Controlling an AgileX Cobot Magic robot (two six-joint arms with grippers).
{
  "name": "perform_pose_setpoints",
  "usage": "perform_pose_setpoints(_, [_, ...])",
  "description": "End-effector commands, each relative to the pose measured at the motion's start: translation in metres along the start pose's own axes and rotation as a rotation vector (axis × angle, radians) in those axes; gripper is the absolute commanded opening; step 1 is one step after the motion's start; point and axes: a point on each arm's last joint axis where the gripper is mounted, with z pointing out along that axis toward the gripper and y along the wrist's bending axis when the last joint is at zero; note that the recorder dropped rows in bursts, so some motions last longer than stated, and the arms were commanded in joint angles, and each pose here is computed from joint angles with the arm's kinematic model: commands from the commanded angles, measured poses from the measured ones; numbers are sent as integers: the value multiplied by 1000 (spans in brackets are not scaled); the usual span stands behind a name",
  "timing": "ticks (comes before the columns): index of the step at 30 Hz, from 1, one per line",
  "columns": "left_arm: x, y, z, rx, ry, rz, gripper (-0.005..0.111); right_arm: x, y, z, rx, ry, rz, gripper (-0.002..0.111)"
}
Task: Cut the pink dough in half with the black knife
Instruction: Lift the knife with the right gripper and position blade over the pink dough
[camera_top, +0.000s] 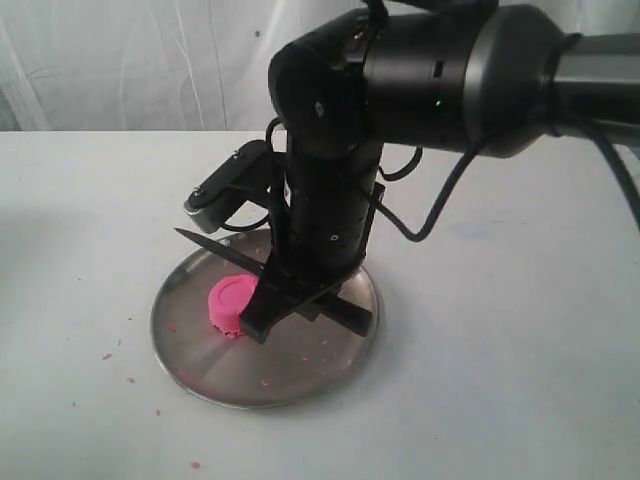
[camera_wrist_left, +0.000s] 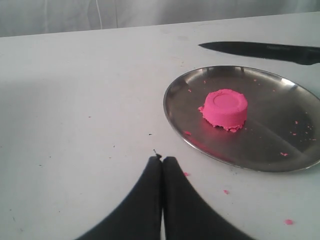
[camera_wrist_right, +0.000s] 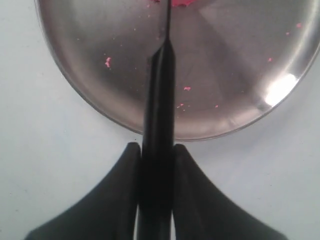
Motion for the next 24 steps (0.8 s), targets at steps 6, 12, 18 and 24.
perform_pose_setpoints(6, [1,0,0,3,-4,-8,0,13,0,28,42,47,2,0])
perform_pose_setpoints(12, [-6,-2,0,29,-82,-214,0,16,2,36,41,19,-3,0])
perform_pose_setpoints(18, [-14,0,-1,24,-172,-272,0,9,1,37,49,-47,-7,0])
perform_pose_setpoints(24, [-29,-6,-9,86,-121,-491,0,8,1,48,55,-26,-18,0])
